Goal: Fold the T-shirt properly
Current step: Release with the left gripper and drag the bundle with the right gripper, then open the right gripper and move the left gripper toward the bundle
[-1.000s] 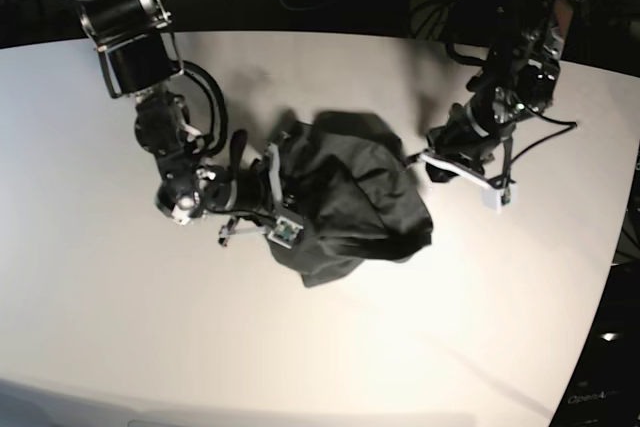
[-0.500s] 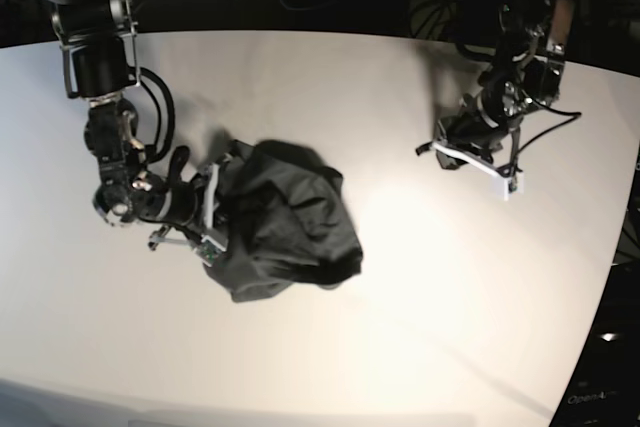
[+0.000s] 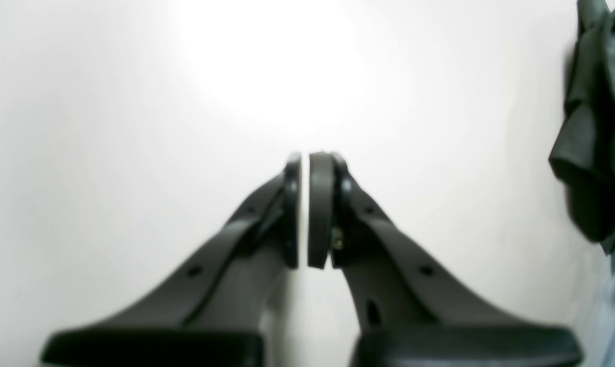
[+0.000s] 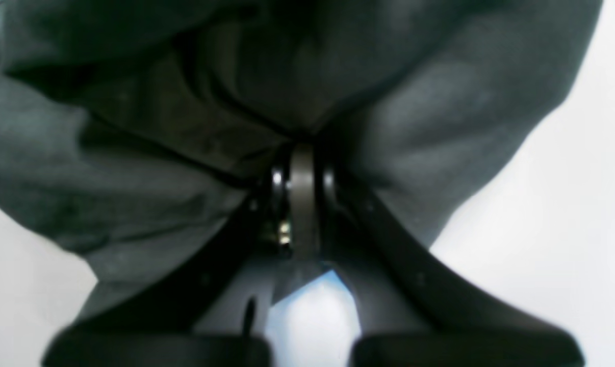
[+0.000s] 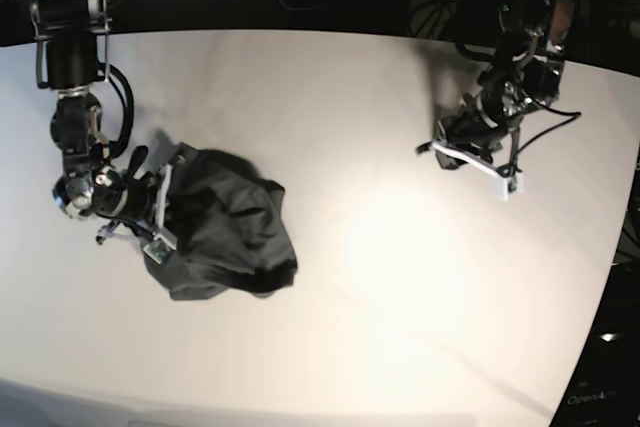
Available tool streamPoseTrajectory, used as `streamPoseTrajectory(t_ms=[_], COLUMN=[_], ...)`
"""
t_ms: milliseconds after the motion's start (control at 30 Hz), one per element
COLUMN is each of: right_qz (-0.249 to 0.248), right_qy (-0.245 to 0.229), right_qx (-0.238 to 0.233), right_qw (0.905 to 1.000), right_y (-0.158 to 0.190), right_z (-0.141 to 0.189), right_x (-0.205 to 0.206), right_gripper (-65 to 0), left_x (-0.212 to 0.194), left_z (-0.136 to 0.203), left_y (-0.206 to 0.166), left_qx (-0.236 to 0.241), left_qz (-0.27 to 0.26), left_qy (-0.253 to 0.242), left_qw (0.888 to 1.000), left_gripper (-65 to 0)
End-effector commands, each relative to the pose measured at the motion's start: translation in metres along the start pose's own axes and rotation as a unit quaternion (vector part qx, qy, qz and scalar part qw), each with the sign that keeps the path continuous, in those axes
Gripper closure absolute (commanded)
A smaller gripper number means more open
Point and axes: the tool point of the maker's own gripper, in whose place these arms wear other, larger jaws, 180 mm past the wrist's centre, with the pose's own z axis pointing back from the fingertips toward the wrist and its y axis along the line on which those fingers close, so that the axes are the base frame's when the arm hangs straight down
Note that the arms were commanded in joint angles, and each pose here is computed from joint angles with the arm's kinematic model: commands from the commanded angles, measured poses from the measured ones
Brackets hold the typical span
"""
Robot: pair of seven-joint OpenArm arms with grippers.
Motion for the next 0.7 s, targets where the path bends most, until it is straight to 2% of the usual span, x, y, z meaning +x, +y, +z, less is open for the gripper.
streamPoseTrajectory(t_ms=[0,100,300,500,667], right_qz=[0.022,0.051,0.080,0.100,0.104], right_qy=[0.059,0.032,0.017,-0.004,0.001], right_qx=[-0.030,-0.049,-0.082,-0.090,-0.098], right_qw=[0.9976,0.9969,0.9933,0.9908,0.9898], right_y=[-0.016,-0.016,-0.021,-0.018,-0.021], right_z=[0.010,0.026,0.049,0.057,0.061], right_x=[-0.026,-0.009,0.016,0.034,0.037], right_gripper=[-0.6,-0.6,0.0,0.0,0.0], left_x=[0.015,0.014,0.013,0.011,0.006], left_z=[0.003,0.003,0.003,0.002,0.003], left_y=[-0.006,-0.006,-0.005,-0.004,-0.003], left_qx=[-0.010,-0.011,-0.009,-0.009,-0.006], left_qz=[-0.007,-0.007,-0.008,-0.006,-0.007], left_qy=[-0.021,-0.020,-0.018,-0.016,-0.012], left_qw=[1.000,1.000,1.000,1.000,1.000], left_gripper=[-2.7,-2.7,-2.7,-2.7,-2.7])
